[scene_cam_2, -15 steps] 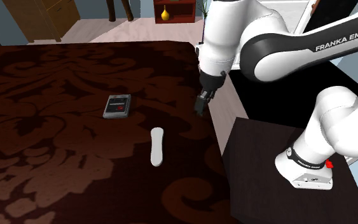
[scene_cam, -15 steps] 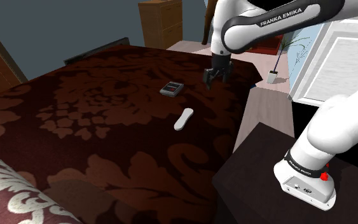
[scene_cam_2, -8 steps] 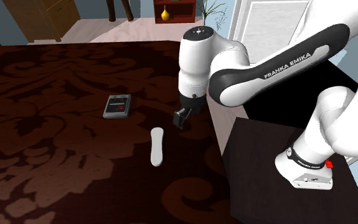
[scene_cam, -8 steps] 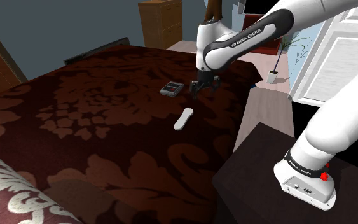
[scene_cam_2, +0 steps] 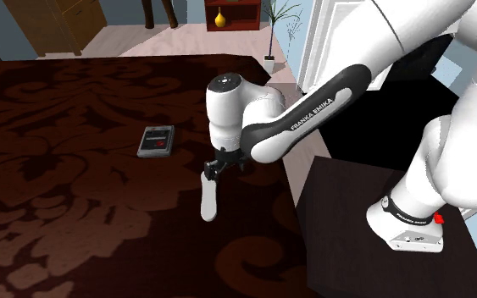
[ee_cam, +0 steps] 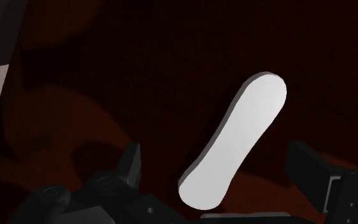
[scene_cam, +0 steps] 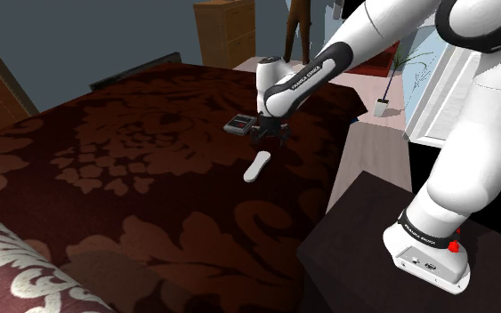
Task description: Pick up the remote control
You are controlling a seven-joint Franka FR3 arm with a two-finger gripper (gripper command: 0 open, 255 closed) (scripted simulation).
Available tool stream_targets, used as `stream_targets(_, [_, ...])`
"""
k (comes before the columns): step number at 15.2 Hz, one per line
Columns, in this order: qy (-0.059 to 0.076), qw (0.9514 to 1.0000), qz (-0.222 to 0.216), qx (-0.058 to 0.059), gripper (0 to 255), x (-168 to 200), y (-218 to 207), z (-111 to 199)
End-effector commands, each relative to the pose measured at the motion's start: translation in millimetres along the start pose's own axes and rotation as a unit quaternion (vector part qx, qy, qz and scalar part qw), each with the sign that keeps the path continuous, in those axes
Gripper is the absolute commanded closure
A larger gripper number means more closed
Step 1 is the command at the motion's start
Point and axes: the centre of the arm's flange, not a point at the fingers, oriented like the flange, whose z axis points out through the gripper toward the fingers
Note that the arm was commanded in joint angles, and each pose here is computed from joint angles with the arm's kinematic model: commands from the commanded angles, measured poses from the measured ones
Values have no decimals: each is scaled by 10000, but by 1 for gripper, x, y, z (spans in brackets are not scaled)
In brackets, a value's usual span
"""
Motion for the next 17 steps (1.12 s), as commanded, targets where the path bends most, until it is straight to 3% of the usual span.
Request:
stream_targets(1, [-35, 9994, 357, -1, 0, 11, -10, 20])
stream_targets(6, [-119, 9928, 1193, -5, 0, 44, -35, 73])
stream_targets(11, [-200, 9798, 1989, -9, 0, 78, -53, 125])
stream_targets(17, [-200, 9798, 1989, -9, 0, 77, -54, 157])
